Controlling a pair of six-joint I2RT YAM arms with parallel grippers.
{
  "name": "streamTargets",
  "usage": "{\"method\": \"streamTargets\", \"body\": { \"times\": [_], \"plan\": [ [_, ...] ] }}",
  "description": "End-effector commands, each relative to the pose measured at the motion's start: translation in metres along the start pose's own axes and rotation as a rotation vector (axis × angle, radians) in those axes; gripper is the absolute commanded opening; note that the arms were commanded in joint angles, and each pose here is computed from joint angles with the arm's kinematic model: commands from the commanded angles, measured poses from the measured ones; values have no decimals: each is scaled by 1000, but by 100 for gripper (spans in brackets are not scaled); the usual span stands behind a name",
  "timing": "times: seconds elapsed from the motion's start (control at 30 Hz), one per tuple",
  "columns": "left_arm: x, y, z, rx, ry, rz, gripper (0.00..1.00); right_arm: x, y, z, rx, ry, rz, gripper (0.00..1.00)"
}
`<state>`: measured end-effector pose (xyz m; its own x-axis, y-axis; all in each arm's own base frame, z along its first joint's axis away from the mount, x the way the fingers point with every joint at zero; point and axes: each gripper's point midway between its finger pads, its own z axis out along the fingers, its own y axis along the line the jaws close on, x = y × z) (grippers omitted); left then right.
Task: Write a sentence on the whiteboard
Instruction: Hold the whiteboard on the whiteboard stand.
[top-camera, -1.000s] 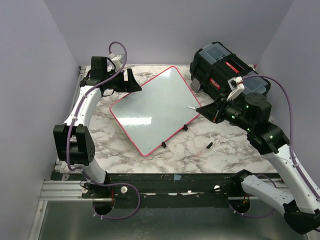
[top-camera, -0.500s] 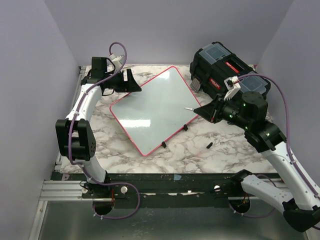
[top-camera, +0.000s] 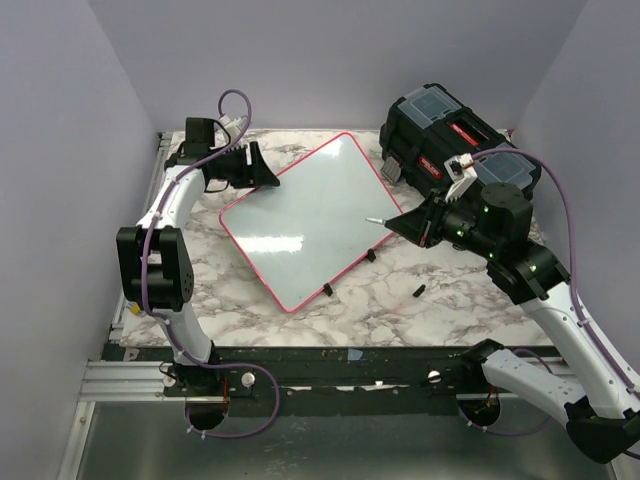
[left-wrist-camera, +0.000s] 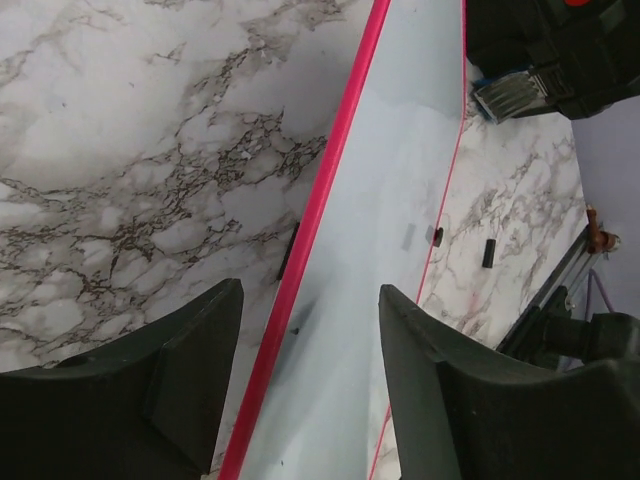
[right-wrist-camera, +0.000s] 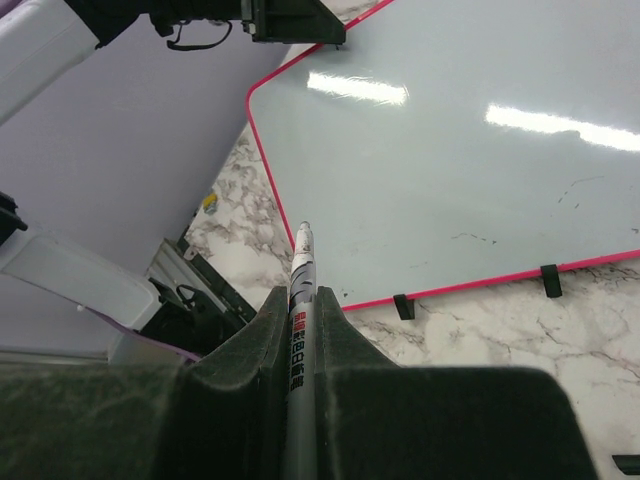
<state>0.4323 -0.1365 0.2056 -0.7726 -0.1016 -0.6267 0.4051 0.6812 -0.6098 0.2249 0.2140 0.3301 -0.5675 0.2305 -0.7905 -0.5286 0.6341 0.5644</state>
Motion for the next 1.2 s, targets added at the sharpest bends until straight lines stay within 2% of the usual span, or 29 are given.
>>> {"method": "streamTargets", "body": {
  "times": [0.0, 0.37, 0.63, 0.93, 1.17],
  "plan": [
    [5, -2, 8, 78, 32, -34, 56, 3, 6, 0, -41, 10, -18, 1],
    [14, -11, 17, 208, 70, -87, 40, 6, 8, -6, -48, 12, -23, 1],
    [16, -14, 18, 242, 80, -100, 18, 7, 9, -7, -55, 19, -27, 1],
    [7, -31, 7, 275, 41, -44, 1, 5, 11, -6, -66, 12, -29, 1],
    [5, -32, 2, 255, 19, 12, 0, 9, 5, 2, -44, 41, -18, 1]
  ]
}}
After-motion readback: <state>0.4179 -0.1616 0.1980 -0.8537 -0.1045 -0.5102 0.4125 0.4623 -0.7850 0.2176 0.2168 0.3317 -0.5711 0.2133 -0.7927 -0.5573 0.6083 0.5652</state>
